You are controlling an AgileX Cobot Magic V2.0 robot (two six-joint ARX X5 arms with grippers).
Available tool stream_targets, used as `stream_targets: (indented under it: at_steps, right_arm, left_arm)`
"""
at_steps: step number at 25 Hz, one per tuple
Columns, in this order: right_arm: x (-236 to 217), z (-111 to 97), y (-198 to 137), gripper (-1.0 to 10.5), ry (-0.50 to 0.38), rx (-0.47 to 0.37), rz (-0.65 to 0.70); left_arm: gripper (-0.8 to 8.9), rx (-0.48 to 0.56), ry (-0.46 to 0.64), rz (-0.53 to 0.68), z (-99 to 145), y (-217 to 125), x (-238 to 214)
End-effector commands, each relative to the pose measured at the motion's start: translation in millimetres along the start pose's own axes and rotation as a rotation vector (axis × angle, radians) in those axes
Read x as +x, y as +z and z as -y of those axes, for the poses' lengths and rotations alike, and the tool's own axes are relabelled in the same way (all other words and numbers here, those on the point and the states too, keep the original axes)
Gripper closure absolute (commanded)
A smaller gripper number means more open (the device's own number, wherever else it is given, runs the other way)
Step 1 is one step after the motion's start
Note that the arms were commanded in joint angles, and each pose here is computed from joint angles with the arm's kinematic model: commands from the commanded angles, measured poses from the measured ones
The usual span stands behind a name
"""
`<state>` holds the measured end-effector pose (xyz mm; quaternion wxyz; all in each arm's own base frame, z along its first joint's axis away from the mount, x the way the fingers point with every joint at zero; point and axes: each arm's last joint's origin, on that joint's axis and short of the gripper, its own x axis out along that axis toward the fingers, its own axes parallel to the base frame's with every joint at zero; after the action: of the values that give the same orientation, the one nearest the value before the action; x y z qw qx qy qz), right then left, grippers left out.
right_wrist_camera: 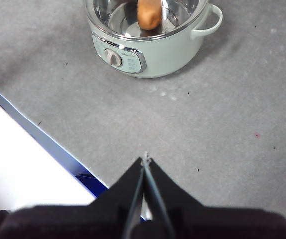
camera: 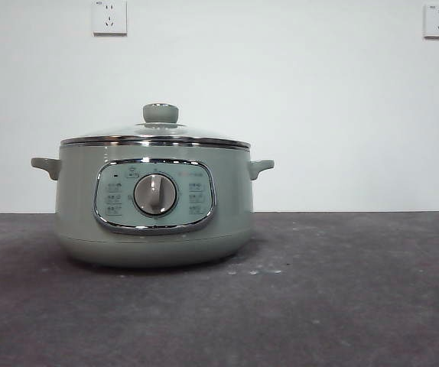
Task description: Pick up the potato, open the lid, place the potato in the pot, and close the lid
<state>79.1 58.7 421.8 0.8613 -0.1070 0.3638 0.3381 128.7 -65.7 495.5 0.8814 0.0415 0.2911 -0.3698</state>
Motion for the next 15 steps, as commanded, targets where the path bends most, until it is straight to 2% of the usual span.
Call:
stream_targets:
  at_steps: [1,12,15]
  right_arm:
    - [4,1,1,9.5,-0.003,0.012,-0.008]
    - [12,3,5,9.5,-0.043,0.015,-0.037]
    - [14,4,6,9.5,-0.051,0.016,-0.044]
  left_arm:
    - [8.17,-0.003,-0.003,0.004,0,0,0]
    - [8.18,0.0,0.01,0.002,-1,0,1]
    - [8.17,-0.007,0.103,-0.005,-4,1,1]
